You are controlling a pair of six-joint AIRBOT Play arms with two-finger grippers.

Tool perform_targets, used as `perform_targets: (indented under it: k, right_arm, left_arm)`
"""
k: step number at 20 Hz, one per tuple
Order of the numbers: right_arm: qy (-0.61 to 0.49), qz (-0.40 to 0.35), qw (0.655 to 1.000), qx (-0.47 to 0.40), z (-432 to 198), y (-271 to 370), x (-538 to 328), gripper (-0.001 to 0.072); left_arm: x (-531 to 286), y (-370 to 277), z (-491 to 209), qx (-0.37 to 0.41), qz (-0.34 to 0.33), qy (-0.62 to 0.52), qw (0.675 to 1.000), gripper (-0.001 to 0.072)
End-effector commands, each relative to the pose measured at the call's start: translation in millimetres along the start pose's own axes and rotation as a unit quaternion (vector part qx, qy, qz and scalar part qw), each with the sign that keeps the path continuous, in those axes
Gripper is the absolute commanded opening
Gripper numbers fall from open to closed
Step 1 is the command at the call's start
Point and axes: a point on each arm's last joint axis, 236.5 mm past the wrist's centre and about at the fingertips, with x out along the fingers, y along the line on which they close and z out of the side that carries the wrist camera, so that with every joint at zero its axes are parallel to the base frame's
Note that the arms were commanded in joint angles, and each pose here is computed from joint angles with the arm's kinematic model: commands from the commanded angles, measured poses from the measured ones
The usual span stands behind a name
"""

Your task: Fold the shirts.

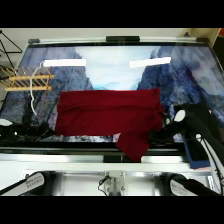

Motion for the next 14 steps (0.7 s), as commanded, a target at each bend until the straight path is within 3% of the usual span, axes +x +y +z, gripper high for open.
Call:
perform_targets:
  k: [1,2,3,8,11,14]
  right_arm:
    - [-0.036,0.004,0.999,0.022,13.6,-0.4,8.7,0.0168]
    - [-0.046,0.005,0.999,0.023,17.5,0.5,6.4,0.0089]
    - [-0.057,0.006,0.998,0.017,21.1,2.7,0.5,0.0073]
    - [-0.157,0.015,0.986,-0.046,59.1,34.1,-72.6,0.0072]
    - [-0.229,0.019,0.972,-0.054,112.6,50.0,-113.4,0.0072]
    - [-0.278,0.013,0.96,-0.044,169.8,50.8,-145.5,0.0072]
  left_arm:
    - [-0.2,0.3,0.6,0.005,0.001,-0.001,1.0,0.0035]
    - [-0.7,0.3,1.4,0.012,0.001,-0.003,1.0,0.0036]
    - [-2.5,-0.4,4.3,0.017,0.002,-0.006,1.0,0.0036]
    - [-38.1,-26.5,40.8,0.078,-0.003,-0.033,0.996,0.0033]
    - [-54.8,-57.0,78.9,0.132,0.005,-0.069,0.989,0.0033]
    - [-60.2,-81.7,129.4,0.134,0.009,-0.105,0.985,0.0033]
